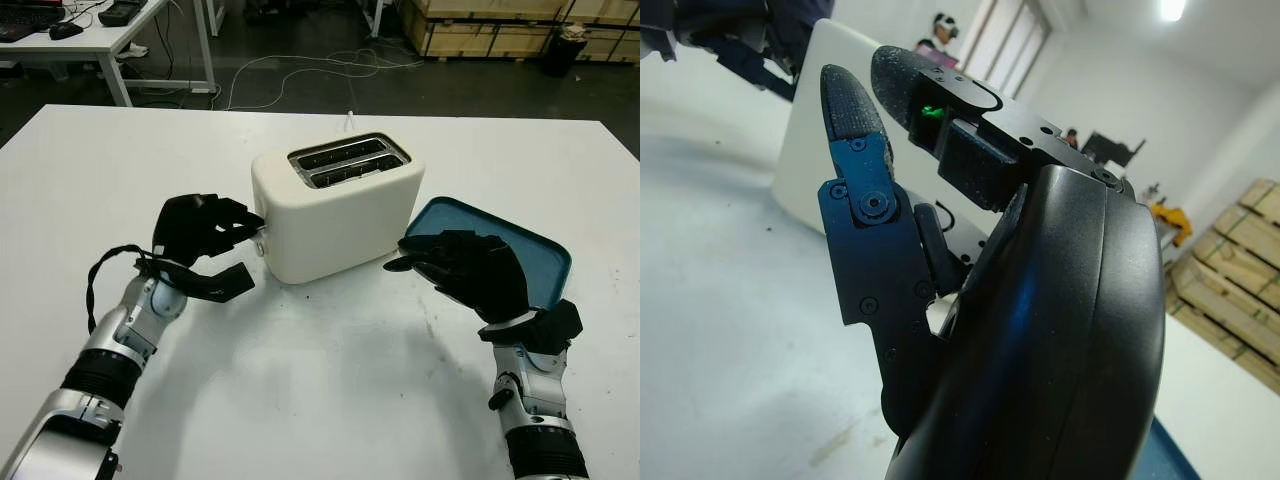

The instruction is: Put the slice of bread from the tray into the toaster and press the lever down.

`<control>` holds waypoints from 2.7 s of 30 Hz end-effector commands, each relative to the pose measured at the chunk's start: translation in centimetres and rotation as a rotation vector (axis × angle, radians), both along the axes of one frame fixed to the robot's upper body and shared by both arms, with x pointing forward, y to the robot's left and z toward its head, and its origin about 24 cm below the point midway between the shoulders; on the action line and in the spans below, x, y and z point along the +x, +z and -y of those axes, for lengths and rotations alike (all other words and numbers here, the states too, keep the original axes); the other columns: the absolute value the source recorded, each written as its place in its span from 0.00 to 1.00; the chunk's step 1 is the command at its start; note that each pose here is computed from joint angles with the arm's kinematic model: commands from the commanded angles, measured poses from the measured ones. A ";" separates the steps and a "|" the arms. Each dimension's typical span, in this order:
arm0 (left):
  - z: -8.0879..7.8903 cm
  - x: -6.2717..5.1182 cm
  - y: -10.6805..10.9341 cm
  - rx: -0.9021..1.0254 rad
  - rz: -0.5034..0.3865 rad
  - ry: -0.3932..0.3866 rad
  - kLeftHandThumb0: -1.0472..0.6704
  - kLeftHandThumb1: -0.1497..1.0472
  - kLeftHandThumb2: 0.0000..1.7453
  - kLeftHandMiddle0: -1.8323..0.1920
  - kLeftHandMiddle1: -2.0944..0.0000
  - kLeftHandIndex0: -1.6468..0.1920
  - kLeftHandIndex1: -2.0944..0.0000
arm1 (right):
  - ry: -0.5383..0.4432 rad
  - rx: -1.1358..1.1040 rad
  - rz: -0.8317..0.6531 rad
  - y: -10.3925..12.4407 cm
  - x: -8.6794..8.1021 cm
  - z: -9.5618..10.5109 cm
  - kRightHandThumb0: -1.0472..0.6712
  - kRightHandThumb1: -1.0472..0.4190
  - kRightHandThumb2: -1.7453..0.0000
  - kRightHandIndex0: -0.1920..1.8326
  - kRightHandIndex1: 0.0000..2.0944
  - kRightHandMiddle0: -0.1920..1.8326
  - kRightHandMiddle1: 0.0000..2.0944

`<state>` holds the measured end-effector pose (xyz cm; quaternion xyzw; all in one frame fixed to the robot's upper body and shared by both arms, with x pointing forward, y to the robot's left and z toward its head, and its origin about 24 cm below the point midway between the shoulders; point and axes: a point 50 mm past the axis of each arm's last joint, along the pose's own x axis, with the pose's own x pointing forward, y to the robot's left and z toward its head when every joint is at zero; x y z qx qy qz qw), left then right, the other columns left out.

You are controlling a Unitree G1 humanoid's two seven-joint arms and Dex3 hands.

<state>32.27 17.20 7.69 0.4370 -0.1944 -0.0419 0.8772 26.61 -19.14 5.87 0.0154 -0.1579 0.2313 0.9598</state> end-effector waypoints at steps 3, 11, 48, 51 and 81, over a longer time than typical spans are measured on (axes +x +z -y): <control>6.0 -3.1 -6.2 0.058 -0.263 -0.212 0.48 0.89 0.05 0.50 0.46 0.27 1.00 | -0.013 0.038 0.028 0.4 0.2 0.2 0.29 0.09 0.97 0.65 0.12 0.64 0.00; 5.1 -2.2 -4.5 0.089 -0.229 -0.236 0.49 0.89 0.02 0.50 0.45 0.26 0.99 | -0.014 0.045 0.024 0.3 0.2 0.2 0.29 0.09 0.98 0.66 0.12 0.64 0.00; 9.0 1.1 -0.4 0.150 -0.115 -0.374 0.41 0.77 0.00 0.45 0.39 0.15 0.98 | -0.050 0.080 -0.021 0.1 -0.2 0.6 0.32 0.10 0.99 0.67 0.13 0.66 0.00; 11.3 -0.8 -5.6 -0.039 -0.273 -0.290 0.44 0.80 0.01 0.49 0.34 0.16 0.99 | -0.055 0.071 -0.024 0.0 -0.3 0.8 0.32 0.10 1.00 0.67 0.13 0.66 0.00; 10.1 -1.9 -7.2 -0.090 -0.213 -0.201 0.48 0.81 0.00 0.50 0.34 0.18 0.96 | -0.059 0.044 -0.041 -0.2 -0.4 1.6 0.33 0.10 1.00 0.68 0.11 0.66 0.00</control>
